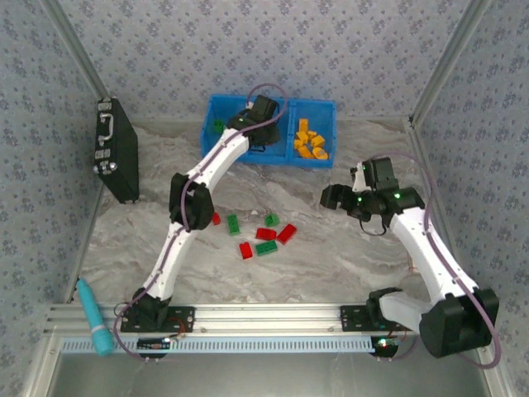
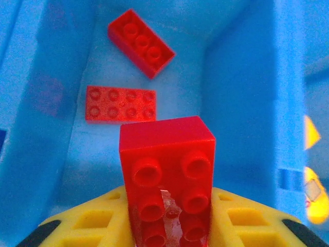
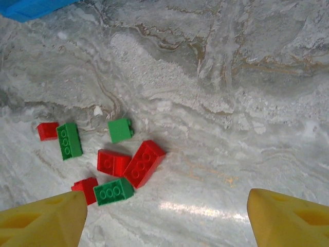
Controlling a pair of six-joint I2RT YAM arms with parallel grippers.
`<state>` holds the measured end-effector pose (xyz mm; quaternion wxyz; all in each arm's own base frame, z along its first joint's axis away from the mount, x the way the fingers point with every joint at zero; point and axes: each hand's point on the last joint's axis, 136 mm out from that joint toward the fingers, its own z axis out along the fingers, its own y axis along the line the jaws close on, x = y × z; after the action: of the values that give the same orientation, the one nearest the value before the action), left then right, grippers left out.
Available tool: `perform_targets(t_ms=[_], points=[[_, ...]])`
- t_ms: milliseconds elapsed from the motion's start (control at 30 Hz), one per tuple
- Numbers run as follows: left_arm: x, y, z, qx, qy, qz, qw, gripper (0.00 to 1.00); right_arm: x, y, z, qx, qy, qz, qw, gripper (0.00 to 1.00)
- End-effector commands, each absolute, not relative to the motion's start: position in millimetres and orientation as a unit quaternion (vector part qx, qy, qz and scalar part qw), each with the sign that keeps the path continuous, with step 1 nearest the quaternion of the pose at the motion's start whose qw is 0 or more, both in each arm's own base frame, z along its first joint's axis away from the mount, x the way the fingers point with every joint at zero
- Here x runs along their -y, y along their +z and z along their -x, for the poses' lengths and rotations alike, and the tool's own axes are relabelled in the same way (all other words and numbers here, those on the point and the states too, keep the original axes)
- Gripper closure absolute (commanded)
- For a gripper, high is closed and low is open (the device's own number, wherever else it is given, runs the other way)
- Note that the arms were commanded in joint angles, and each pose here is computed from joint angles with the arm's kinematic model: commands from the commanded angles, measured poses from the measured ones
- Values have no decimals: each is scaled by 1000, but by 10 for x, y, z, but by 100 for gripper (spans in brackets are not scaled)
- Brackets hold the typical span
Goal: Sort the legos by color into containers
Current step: Place the lego in the container, then pick up the lego from the center of the table.
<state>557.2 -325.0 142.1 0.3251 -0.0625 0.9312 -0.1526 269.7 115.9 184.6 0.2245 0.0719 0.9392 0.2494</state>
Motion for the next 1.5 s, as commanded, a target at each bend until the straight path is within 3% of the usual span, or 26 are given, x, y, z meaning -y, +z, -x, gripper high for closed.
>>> perform_targets(t_ms=[0, 367, 700, 1067, 1467], points=[[3186, 1577, -5633, -925, -165, 78, 332, 62, -1126, 1755, -2398, -948, 248, -74, 185, 16], [3233, 1745, -5711, -915, -190, 41, 353, 46, -1236, 1525, -2155, -948, 234, -132, 174, 14], [2976, 2911, -5382, -887, -182, -58, 420, 42, -1682, 1144, -2193, -956, 209, -162, 123, 16], [1907, 3658, -4434, -875, -102, -99, 463, 38, -2096, 869, -2529, -968, 172, -159, 86, 16], [776, 3240, -3386, -875, -28, -67, 479, 26, -2421, 640, -2740, -979, 138, -135, 61, 16]])
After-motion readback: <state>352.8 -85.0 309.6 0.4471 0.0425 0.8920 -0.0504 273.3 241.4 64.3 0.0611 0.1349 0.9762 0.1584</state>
